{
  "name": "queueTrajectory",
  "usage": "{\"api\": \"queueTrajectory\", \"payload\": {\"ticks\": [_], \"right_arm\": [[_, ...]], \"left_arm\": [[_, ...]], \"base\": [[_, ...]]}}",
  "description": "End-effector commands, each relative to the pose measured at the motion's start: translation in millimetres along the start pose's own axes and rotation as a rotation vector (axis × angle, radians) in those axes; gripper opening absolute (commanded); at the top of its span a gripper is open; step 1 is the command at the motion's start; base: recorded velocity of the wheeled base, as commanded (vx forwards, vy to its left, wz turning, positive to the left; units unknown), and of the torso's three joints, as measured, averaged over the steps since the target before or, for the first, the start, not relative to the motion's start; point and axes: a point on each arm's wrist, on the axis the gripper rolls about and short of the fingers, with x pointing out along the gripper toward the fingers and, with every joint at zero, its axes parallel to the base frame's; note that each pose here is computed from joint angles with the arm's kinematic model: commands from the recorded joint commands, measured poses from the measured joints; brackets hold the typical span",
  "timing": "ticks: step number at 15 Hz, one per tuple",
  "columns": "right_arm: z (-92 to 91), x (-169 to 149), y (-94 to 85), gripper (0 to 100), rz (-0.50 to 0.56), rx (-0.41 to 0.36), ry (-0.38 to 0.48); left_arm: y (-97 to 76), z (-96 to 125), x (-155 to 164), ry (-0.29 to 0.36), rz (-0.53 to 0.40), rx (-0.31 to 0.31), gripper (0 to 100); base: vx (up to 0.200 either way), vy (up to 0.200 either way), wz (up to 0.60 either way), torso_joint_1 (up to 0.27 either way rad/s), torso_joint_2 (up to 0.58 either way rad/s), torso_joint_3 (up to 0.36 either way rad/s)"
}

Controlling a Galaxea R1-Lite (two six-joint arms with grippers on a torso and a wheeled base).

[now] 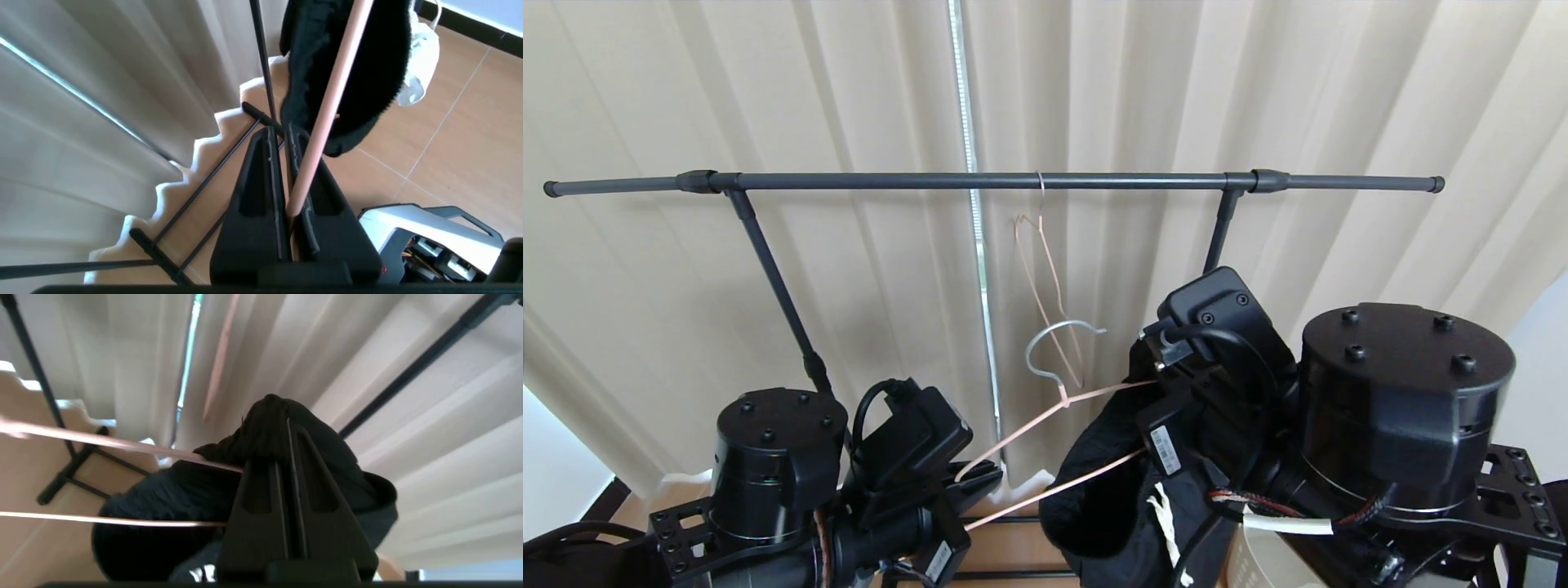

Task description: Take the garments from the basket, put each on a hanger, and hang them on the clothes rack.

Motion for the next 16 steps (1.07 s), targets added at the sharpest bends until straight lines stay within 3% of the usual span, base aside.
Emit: {"api": "queueTrajectory", "payload": {"ticks": [1, 3, 9, 12, 16], "right_arm": [[3.5, -6, 10.1, 0, 0.037, 0.018, -0.018], [10.9, -10, 14.2, 0, 0.057, 0.073, -0.041], [18.1, -19, 21.9, 0, 0.096, 0.136, -0.075], [25.2, -14, 18.7, 0, 0.079, 0.166, -0.094], [30.8, -10, 12.6, 0, 0.058, 0.197, -0.106]], "left_arm": [[-0.5, 0, 0, 0.001, -0.003, 0.0, 0], [-0.8, 0, 0, 0.0, -0.005, 0.001, 0], [-0.8, 0, -1, -0.003, -0.004, 0.001, 0], [-3.2, 2, -4, -0.087, 0.009, -0.003, 0], [-4.1, -1, -7, -0.125, 0.017, -0.014, 0]], "base": [[0.0, 0.0, 0.0, 0.0, 0.0, 0.0], [0.0, 0.0, 0.0, 0.0, 0.0, 0.0], [0.0, 0.0, 0.0, 0.0, 0.0, 0.0], [0.0, 0.0, 0.0, 0.0, 0.0, 0.0], [0.0, 0.0, 0.0, 0.0, 0.0, 0.0]]}}
